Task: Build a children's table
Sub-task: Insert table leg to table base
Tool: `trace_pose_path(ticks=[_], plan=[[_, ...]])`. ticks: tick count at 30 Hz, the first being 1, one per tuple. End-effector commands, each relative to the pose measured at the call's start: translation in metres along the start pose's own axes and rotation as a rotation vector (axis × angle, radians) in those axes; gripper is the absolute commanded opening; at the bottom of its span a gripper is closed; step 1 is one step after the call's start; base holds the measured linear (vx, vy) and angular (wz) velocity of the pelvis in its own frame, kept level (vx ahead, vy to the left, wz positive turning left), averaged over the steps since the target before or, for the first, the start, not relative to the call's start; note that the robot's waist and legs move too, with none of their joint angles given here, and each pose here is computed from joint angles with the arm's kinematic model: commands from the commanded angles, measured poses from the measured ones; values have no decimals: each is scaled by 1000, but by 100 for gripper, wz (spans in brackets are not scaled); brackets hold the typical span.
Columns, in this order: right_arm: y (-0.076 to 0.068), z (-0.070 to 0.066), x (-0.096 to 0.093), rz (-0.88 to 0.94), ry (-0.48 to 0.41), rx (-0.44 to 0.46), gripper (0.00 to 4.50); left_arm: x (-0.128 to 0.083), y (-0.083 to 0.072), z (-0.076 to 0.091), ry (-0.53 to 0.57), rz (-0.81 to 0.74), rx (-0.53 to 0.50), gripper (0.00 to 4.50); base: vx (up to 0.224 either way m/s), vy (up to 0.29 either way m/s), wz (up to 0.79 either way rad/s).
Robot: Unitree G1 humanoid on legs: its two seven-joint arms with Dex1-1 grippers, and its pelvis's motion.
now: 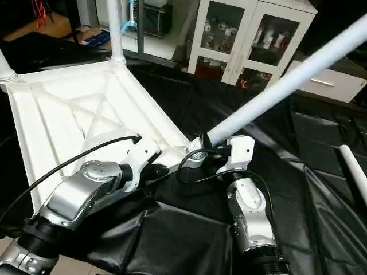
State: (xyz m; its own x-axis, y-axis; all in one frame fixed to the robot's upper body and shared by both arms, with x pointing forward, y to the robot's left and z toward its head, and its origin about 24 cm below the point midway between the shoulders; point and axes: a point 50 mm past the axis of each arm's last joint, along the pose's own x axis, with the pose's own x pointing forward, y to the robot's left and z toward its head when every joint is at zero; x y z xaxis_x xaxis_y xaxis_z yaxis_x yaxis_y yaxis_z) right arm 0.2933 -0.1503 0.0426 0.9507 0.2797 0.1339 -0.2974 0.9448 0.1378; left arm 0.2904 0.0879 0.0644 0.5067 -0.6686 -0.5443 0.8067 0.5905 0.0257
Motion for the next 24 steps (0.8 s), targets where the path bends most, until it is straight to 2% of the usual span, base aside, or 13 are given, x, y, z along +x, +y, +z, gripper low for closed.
trace_pose_path(ticks=[1,2,6,7,9,10,12,15,20,24], plan=[[-29,3,-12,-88,14,19,244,-14,12,13,-58,35,95,0,0,0,0],[-29,7,-12,-46,18,57,244,-16,11,10,-48,-5,151,0,0,0,0],[-30,12,-13,27,37,99,228,-19,10,5,-35,-61,207,0,0,0,0],[-33,16,-15,84,65,135,226,-21,9,2,-36,-109,257,0,0,0,0],[-36,20,-17,138,88,164,222,-22,9,-1,-28,-148,287,0,0,0,0],[-38,24,-19,197,112,203,218,-24,11,-5,-14,-168,344,0,0,0,0],[-41,32,-21,253,120,226,215,-25,13,-8,-4,-187,377,0,0,0,0],[-44,42,-22,319,130,227,207,-25,13,-9,-10,-220,401,0,0,0,0],[-52,69,-19,397,113,222,196,-24,14,-10,-29,-279,468,0,0,0,0],[-51,82,-18,447,104,251,191,-24,15,-11,-44,-303,497,0,0,0,0]])
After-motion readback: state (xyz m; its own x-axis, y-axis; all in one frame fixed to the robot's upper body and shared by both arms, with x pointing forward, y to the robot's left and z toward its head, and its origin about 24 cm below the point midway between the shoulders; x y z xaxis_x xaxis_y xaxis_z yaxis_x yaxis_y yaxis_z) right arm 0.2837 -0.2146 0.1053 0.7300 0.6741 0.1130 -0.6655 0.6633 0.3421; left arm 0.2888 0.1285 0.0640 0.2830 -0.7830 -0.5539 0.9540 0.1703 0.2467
